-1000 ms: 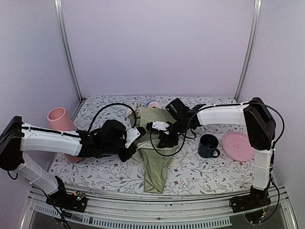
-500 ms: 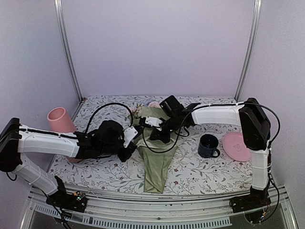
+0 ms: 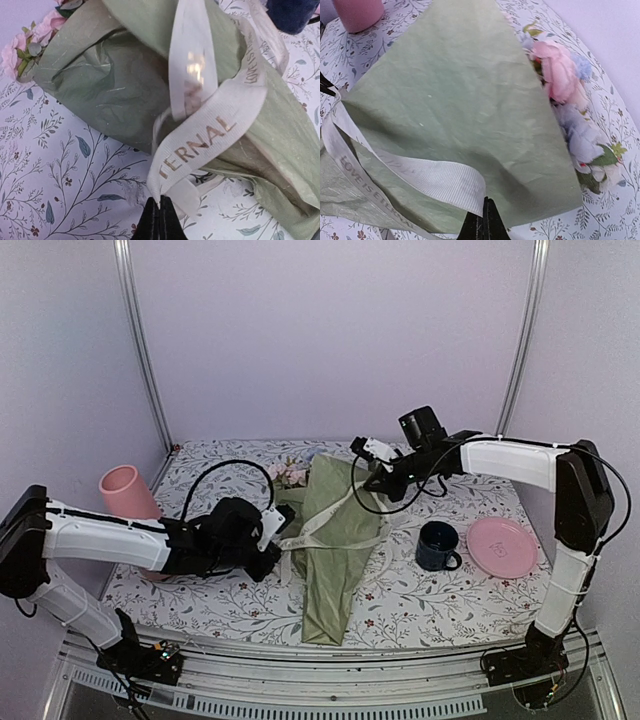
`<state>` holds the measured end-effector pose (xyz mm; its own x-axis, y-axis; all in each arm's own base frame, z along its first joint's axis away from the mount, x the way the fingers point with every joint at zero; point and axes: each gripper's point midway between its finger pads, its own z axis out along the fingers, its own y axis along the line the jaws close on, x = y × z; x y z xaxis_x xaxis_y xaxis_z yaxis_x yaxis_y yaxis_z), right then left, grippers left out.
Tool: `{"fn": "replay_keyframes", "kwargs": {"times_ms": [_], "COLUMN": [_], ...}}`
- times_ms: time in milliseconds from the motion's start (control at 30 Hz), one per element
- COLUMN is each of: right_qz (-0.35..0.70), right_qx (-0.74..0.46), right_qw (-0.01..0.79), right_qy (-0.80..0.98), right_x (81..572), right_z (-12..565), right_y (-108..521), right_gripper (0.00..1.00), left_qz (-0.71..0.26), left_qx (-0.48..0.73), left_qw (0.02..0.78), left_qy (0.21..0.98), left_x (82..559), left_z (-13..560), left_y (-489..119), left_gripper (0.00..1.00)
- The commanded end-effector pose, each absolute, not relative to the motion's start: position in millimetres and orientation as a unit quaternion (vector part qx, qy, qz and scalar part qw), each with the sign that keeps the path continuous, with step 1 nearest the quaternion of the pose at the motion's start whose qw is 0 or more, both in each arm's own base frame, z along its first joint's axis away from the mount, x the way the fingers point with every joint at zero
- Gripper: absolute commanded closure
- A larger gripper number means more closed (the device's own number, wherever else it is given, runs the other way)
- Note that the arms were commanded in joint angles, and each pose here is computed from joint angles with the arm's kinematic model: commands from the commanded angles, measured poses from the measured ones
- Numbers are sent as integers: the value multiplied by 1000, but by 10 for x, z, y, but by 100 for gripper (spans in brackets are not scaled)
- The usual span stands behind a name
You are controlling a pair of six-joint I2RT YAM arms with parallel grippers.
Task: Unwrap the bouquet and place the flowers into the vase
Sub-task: Untie the half-tied ribbon from the tied bouquet.
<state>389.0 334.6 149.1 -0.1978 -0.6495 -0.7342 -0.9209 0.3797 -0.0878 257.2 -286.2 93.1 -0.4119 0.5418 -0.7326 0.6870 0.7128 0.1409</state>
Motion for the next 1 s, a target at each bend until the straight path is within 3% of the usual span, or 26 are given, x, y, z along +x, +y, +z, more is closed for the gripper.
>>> {"fn": "replay_keyframes", "kwargs": {"times_ms": [0,267,533,567,633,700,833,967], "right_qz": [196,177,147,144,157,159,170,232], "right_qx": [-465,-314,-236,-231,-230,-242,-266,-326], "right_qw": [348,323,283,280,274,279,287,303], "right_qy": [790,875,918,921,920,916,904,865], "right_x": [4016,4356,4251,4246,4200,4174,4195,4147], "right_z": [1477,1201,935,932,959,1026,1255,1526], "right_y": [2902,1866,1350,1308,1281,1290,1355,1624], "right_gripper": [100,100,98,97,93,86,68,60], "left_qz": [-57,-39,-27,-27,-37,-42,-61,-147], "left_qx": [297,145,63,59,64,68,99,248], "left_qw": [388,356,284,280,278,287,324,392], "left_qy": [871,922,956,958,958,955,939,874], "left_x": [2761,2932,2847,2830,2810,2805,2860,2809], "left_z": [905,895,585,583,635,749,1193,1725], "left_y": [-2648,-2180,-1870,-1860,-1889,-1904,-2030,-2735], "left_gripper": [100,100,100,98,81,70,63,59]}}
